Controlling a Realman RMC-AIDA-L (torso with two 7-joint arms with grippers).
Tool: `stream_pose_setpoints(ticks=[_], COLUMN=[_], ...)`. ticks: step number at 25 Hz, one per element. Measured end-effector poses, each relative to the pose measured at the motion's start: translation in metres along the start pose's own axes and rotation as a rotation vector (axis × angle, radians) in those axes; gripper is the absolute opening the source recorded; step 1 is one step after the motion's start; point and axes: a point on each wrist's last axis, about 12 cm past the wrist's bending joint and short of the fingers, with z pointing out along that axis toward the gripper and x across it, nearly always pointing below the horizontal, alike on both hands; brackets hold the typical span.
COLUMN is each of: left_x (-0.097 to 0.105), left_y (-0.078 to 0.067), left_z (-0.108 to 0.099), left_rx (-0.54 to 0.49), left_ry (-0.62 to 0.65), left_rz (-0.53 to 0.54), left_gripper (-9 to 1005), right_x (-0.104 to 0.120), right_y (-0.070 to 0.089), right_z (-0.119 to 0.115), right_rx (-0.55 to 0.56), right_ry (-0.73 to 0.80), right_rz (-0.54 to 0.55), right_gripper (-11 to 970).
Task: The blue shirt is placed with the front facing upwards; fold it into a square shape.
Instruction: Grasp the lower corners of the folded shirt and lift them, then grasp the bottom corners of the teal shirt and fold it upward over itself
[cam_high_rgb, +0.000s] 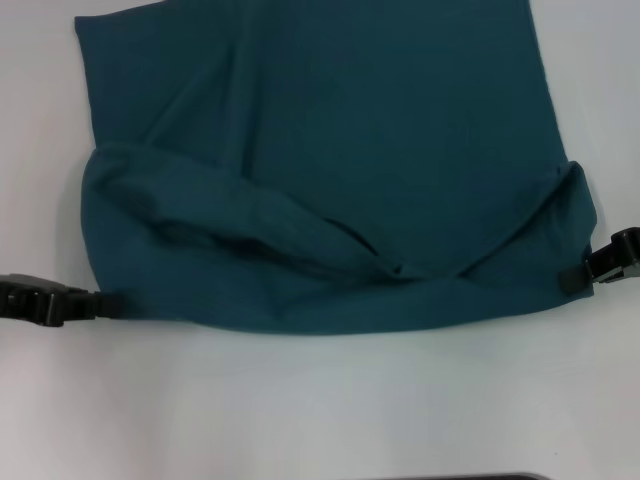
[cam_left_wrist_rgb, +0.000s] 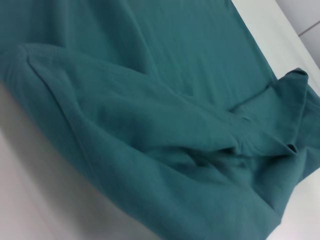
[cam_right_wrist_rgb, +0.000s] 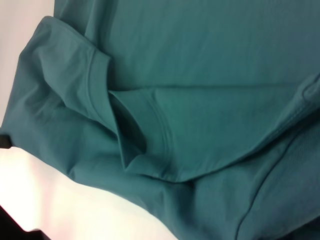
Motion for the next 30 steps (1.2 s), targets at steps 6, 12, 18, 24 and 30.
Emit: stream_pose_setpoints(ticks=[6, 12, 18, 24, 30], left_x=[0.011, 0.023, 0.034, 0.043, 0.052], left_y=[-0.001, 0.000, 0.001, 0.000, -0.006], left_z=[0.003, 0.000, -0.002, -0.005, -0.004], left_rx=[0.016, 0.021, 0.023, 0.046, 0.098], left_ry=[0.004, 0.009, 0.007, -0.001, -0.006], left_rz=[-0.017, -0.044, -0.061, -0.063, -0.055], left_gripper=[7, 7, 6, 6, 6], right_x=[0.006, 0.016, 0.026, 0.035, 0.041], right_y=[-0.002, -0.005, -0.008, -0.010, -0.007], right_z=[0.002, 0.002, 0.003, 0.004, 0.008], right_rx=[-0.011, -0.027, -0.040, -0.059, -0.094], right_ry=[0.011, 0.025, 0.036, 0.051, 0.076], right_rz=[0.005, 0.022, 0.028, 0.027, -0.007], right_gripper=[38, 38, 38, 38, 37])
